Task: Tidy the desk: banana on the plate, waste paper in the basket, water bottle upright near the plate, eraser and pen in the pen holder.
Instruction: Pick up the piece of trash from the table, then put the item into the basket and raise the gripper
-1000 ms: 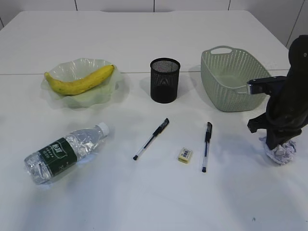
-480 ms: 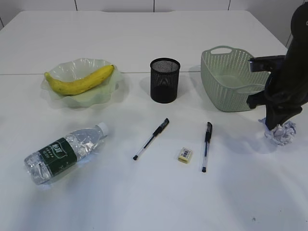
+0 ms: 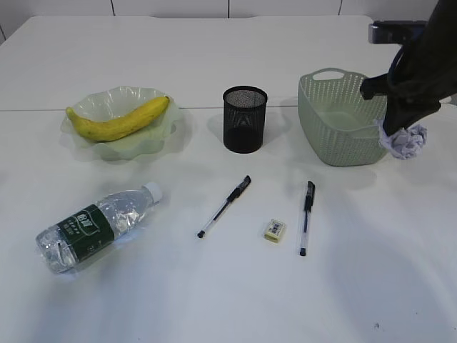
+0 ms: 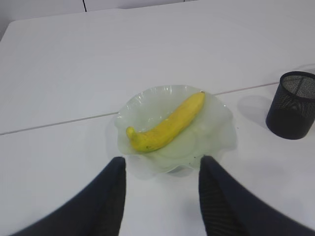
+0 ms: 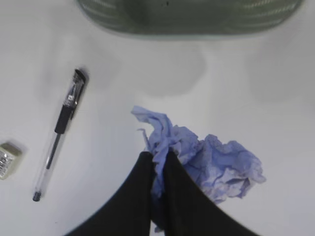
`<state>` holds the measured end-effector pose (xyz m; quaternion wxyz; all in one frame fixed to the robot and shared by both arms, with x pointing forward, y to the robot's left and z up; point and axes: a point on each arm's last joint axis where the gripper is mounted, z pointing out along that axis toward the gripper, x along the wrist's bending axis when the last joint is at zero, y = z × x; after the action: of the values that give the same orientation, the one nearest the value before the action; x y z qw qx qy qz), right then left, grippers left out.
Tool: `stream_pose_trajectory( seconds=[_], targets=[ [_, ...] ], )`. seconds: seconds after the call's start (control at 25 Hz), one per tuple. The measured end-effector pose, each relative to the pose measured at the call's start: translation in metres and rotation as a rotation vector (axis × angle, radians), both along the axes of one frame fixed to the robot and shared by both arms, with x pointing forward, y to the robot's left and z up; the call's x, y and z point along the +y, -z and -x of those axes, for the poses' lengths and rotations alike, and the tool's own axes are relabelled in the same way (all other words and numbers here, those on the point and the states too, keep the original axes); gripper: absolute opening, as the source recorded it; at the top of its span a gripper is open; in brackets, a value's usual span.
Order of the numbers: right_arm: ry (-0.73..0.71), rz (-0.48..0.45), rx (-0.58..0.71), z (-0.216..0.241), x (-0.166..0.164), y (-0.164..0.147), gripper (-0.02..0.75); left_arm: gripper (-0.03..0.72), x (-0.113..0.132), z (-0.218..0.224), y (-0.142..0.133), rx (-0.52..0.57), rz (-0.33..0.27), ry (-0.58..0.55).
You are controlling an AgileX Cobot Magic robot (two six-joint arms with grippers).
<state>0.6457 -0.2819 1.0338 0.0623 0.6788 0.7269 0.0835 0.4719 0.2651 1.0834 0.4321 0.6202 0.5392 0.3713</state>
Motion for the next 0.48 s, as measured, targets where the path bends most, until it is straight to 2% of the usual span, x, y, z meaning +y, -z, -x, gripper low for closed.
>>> stream_pose_trajectory(
  seconds=[0.48],
  targets=[
    [-0.032,-0.002,-0.326,-0.028,0.001,-0.043,0.015,0.341,-0.001,-0.001,-0.003,-0.035,0.008,0.007]
  ],
)
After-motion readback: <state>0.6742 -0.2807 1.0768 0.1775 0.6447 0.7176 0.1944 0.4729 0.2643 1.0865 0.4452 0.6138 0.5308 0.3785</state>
